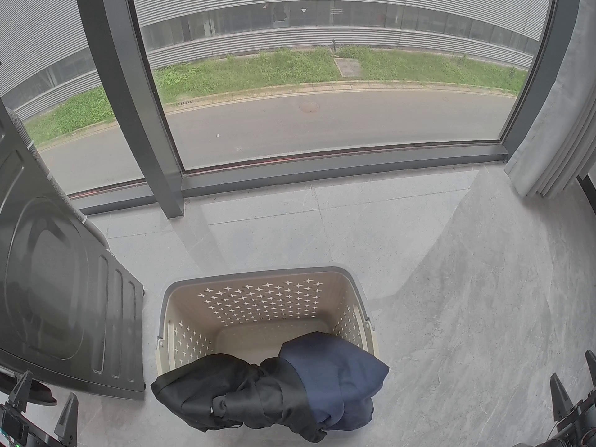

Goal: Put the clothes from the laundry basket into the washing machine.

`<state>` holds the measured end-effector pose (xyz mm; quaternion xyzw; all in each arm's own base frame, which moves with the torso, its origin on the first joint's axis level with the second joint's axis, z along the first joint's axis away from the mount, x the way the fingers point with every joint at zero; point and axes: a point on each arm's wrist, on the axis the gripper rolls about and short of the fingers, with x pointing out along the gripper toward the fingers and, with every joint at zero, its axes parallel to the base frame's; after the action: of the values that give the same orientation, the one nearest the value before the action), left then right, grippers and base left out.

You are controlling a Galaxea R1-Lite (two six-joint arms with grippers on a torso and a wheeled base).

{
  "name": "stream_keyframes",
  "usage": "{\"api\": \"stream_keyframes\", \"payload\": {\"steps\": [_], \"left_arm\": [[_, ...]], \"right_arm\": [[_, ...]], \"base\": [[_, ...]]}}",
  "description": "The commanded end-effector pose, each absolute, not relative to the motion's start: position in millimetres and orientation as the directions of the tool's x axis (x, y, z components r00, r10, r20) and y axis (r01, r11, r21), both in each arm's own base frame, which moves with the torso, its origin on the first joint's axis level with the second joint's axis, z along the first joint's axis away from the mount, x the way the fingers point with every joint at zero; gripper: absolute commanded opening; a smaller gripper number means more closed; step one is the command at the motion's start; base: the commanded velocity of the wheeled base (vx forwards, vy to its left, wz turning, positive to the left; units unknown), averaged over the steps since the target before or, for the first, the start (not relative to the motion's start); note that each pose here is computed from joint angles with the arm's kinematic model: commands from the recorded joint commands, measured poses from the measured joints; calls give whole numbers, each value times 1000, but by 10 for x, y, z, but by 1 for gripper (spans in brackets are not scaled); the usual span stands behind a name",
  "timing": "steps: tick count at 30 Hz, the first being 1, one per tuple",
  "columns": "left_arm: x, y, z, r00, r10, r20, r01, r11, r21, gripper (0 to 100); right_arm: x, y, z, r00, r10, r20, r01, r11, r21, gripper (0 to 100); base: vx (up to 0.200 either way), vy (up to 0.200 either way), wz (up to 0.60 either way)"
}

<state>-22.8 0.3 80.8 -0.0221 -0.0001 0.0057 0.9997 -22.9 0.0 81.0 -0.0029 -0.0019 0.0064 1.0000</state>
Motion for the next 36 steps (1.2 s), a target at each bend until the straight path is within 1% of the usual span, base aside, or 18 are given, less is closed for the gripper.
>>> {"api": "stream_keyframes", "payload": {"steps": [1, 6, 12, 19, 25, 31, 36], "left_arm": [[-223, 3, 761, 1000, 12, -6, -13, 999, -44, 100], [-223, 3, 761, 1000, 12, -6, -13, 999, -44, 100], [-223, 3, 761, 1000, 12, -6, -13, 999, -44, 100], [-223, 3, 761, 1000, 12, -6, -13, 999, -44, 100], [-223, 3, 761, 1000, 12, -6, -13, 999, -44, 100], [-223, 3, 761, 1000, 12, -6, -13, 999, -44, 100], [-223, 3, 761, 1000, 12, -6, -13, 999, -44, 100]], "right_arm": [[-227, 0, 758, 1000, 14, 2, -14, 1000, -6, 100], [-227, 0, 758, 1000, 14, 2, -14, 1000, -6, 100], [-227, 0, 758, 1000, 14, 2, -14, 1000, -6, 100], [-227, 0, 758, 1000, 14, 2, -14, 1000, -6, 100], [-227, 0, 758, 1000, 14, 2, -14, 1000, -6, 100], [-227, 0, 758, 1000, 14, 2, -14, 1000, -6, 100], [-227, 0, 758, 1000, 14, 2, -14, 1000, -6, 100]], "base": [[200, 0, 0], [0, 0, 0], [200, 0, 0], [0, 0, 0], [200, 0, 0], [0, 0, 0], [200, 0, 0]]}}
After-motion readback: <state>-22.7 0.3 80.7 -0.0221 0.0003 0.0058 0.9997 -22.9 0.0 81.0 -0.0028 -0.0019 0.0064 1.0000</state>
